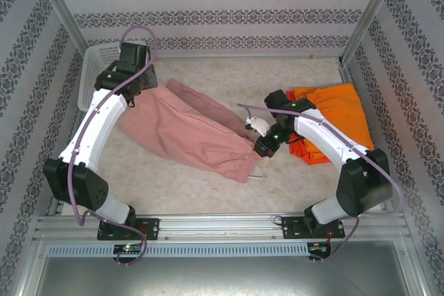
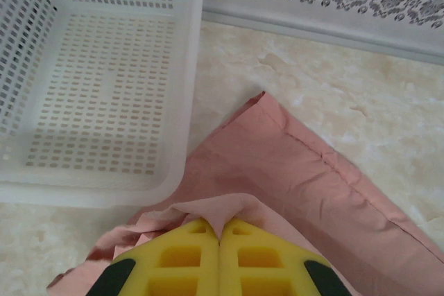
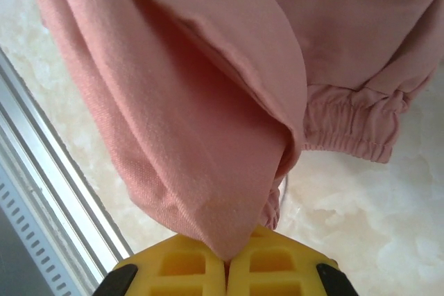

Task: Fold and stack the shorts

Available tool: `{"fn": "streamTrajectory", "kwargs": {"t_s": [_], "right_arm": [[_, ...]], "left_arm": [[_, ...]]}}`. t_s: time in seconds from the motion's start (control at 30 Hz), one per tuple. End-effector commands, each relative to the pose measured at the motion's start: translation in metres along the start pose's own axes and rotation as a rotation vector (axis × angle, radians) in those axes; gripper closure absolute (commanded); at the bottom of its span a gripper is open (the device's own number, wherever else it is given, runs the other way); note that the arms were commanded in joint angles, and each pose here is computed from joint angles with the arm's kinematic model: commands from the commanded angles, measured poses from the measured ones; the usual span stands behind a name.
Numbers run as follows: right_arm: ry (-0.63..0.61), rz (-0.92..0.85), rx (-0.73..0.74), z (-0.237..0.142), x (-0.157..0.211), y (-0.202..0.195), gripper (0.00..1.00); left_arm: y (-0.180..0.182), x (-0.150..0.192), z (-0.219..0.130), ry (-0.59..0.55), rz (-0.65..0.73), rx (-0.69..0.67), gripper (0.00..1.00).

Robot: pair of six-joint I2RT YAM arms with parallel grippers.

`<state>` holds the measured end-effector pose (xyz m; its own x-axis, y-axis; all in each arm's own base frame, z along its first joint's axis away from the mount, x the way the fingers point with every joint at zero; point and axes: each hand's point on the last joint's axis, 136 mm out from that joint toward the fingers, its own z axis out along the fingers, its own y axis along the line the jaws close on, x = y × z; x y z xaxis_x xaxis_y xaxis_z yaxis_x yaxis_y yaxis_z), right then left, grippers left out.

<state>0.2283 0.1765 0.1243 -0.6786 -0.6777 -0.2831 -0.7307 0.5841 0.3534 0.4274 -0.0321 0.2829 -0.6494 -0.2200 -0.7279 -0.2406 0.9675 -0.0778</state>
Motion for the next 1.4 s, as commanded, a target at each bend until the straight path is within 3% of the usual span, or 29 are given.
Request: {"fn": "streamTrajectory", "kwargs": {"t_s": [0.0, 0.2, 0.33, 0.43, 0.53, 0.6, 0.67, 0.77, 0.9, 1.03, 1.13, 1.37], "right_arm": [[-0.004, 0.025, 0.02, -0.004, -0.008, -0.011, 1.0], [0.03, 0.077, 0.052, 0.003, -0.008, -0.032, 0.98], [0.054, 0.119, 0.092, 0.006, -0.009, -0.049, 0.83], [0.049, 0.162, 0.183, 0.0, -0.011, -0.069, 0.7], [-0.037, 0.258, 0.309, -0.025, -0.015, -0.093, 0.52], [-0.133, 0.318, 0.398, -0.049, -0.02, -0.102, 0.29], [-0.266, 0.356, 0.411, -0.072, -0.032, -0.094, 0.18], [-0.518, 0.374, 0.282, -0.095, -0.064, -0.054, 0.11], [-0.654, 0.323, 0.02, -0.079, -0.094, 0.023, 0.04], [-0.535, 0.289, -0.068, -0.031, -0.1, 0.067, 0.02], [-0.422, 0.317, -0.1, 0.007, -0.095, 0.077, 0.02], [-0.214, 0.429, -0.073, 0.076, -0.075, 0.06, 0.02]], "left_arm": [[-0.009, -0.027, 0.004, -0.071, -0.02, 0.041, 1.0], [-0.016, -0.027, 0.038, -0.039, -0.031, 0.033, 1.0], [-0.026, -0.03, 0.061, -0.023, -0.054, 0.059, 1.0], [-0.043, -0.033, 0.077, 0.012, -0.053, 0.128, 0.77], [-0.049, -0.047, 0.069, 0.037, -0.063, 0.18, 0.42], [-0.05, -0.06, 0.046, 0.008, -0.078, 0.222, 0.26], [-0.05, -0.068, 0.017, -0.044, -0.089, 0.267, 0.14], [-0.048, -0.062, -0.025, -0.104, -0.129, 0.347, 0.02], [-0.04, -0.022, -0.047, -0.119, -0.195, 0.415, 0.0], [-0.031, 0.021, -0.041, -0.087, -0.238, 0.431, 0.0], [-0.026, 0.048, -0.03, -0.064, -0.271, 0.431, 0.0], [-0.027, 0.107, 0.004, 0.027, -0.37, 0.471, 0.0]]}}
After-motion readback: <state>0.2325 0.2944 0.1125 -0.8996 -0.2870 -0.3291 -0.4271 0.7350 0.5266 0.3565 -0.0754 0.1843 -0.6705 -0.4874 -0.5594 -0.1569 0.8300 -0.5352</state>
